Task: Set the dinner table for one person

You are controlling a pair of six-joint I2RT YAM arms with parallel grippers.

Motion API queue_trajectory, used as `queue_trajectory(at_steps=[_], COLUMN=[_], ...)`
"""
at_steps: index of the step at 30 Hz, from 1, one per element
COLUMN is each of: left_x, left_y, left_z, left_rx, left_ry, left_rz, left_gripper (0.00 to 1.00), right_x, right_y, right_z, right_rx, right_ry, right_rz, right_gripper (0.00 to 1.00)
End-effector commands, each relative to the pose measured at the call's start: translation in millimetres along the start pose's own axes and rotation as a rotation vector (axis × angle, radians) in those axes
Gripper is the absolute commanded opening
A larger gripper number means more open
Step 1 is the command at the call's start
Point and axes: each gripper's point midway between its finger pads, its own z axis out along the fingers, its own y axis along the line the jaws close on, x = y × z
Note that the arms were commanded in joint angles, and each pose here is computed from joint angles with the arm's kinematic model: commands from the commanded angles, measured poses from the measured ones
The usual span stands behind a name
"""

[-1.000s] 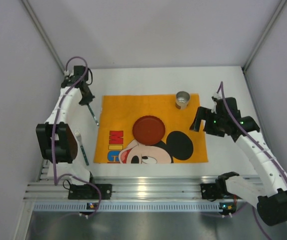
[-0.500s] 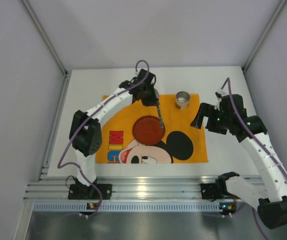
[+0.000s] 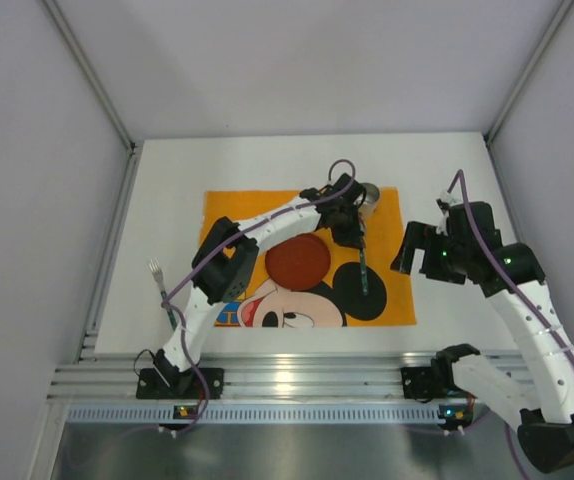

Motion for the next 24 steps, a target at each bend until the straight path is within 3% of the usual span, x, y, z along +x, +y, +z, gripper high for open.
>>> queue_trajectory(at_steps=[1, 6, 8, 13, 18, 24], left_x=[-9, 6, 11, 14, -2, -26], left_y=[-19, -15, -9, -2, -18, -35], left_z=[1, 16, 21, 23, -6, -62], left_rx=[0.065, 0.044, 0.004, -0.033, -0.009, -0.014], left_ry=[-0.025, 0.009, 0.025, 0.034, -0.029, -0.115], left_rz=[-0.033, 0.012, 0.035, 0.079, 0.110, 0.159], left_gripper=[0.00, 0.00, 0.04, 0.32, 0.47, 0.49], right_x=[2, 4, 4, 3, 2, 6], right_y=[-7, -10, -11, -10, -7, -5], right_z=[-9, -8, -8, -5, -3, 6], right_rx=[0.031, 0.040, 0.042, 0.039, 0.023, 0.004], right_ry=[-0.009, 0.003, 0.007, 0.014, 0.007, 0.017], right_rz=[-0.034, -0.060, -0.061, -0.067, -0.062, -0.039], right_gripper=[1.00, 1.00, 1.00, 1.00, 1.00, 1.00])
